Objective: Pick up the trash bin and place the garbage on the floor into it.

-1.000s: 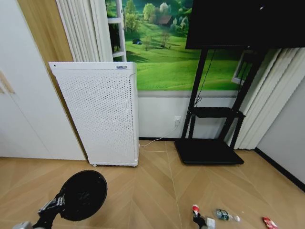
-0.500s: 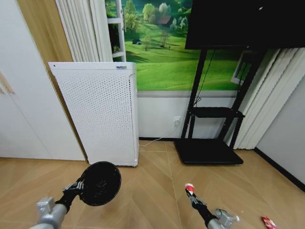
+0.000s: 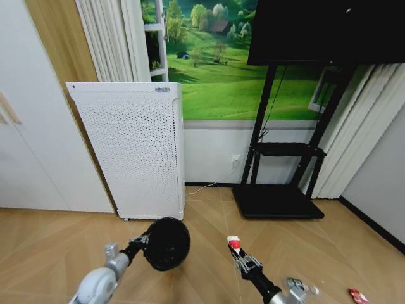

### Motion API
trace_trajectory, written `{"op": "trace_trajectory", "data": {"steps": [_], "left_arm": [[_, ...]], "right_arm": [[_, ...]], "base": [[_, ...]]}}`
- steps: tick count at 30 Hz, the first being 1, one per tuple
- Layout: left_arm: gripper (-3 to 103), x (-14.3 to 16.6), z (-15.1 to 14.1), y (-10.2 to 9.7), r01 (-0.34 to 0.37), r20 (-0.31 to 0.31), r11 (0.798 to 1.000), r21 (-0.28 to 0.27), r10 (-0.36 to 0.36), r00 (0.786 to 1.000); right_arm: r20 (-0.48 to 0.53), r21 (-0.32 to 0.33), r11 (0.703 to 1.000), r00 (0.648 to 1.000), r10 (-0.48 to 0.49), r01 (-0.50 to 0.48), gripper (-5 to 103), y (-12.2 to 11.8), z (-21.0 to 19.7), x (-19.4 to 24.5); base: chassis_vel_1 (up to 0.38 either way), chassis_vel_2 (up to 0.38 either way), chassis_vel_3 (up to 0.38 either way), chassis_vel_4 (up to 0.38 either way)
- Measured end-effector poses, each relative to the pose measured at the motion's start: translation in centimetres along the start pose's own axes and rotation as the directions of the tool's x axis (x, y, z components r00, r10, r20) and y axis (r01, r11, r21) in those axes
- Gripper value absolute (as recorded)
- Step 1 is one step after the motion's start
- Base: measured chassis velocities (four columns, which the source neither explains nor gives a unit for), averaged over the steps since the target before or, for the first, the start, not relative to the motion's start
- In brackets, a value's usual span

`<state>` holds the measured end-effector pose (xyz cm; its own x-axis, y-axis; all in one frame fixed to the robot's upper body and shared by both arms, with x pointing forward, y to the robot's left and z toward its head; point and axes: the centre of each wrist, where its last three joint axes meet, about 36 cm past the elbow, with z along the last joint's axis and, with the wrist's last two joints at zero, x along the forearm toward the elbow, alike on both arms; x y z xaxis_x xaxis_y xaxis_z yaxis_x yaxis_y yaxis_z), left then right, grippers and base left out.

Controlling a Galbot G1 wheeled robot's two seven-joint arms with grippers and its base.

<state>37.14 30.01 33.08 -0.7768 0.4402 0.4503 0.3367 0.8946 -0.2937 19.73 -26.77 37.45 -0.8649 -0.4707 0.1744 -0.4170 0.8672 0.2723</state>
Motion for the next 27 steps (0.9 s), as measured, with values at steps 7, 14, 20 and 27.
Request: {"op": "trace_trajectory", "data": {"steps": [7,14,20,27], "left_arm": [[7,-4.9,-0.7,-1.1,-0.089,-0.017,0.995,-0.033,0.089,0.996],[7,-9.7,0.0,-6.4,-0.300,-0.053,0.953,-0.043,0.298,0.953],[7,-8.7,0.2,-9.1,-0.414,-0.044,0.910,-0.018,0.413,0.910],[7,-6.9,0.6,-9.0,-0.417,-0.032,0.909,-0.010,0.416,0.909]], "right_arm": [[-0.026,-0.009,1.000,0.999,-0.019,0.019,23,0.2,0.9,-0.7],[-0.071,0.004,0.999,0.997,-0.035,0.035,23,0.1,2.8,-0.7],[-0.109,0.020,0.998,0.993,-0.049,0.052,23,0.1,4.3,-0.6],[-0.128,0.029,0.999,0.991,-0.038,0.042,27,0.5,6.0,-0.6]], "base": [[0.000,0.000,0.000,0.000],[0.000,0.000,0.000,0.000],[0.000,0.000,0.000,0.000],[0.000,0.000,0.000,0.000]]}}
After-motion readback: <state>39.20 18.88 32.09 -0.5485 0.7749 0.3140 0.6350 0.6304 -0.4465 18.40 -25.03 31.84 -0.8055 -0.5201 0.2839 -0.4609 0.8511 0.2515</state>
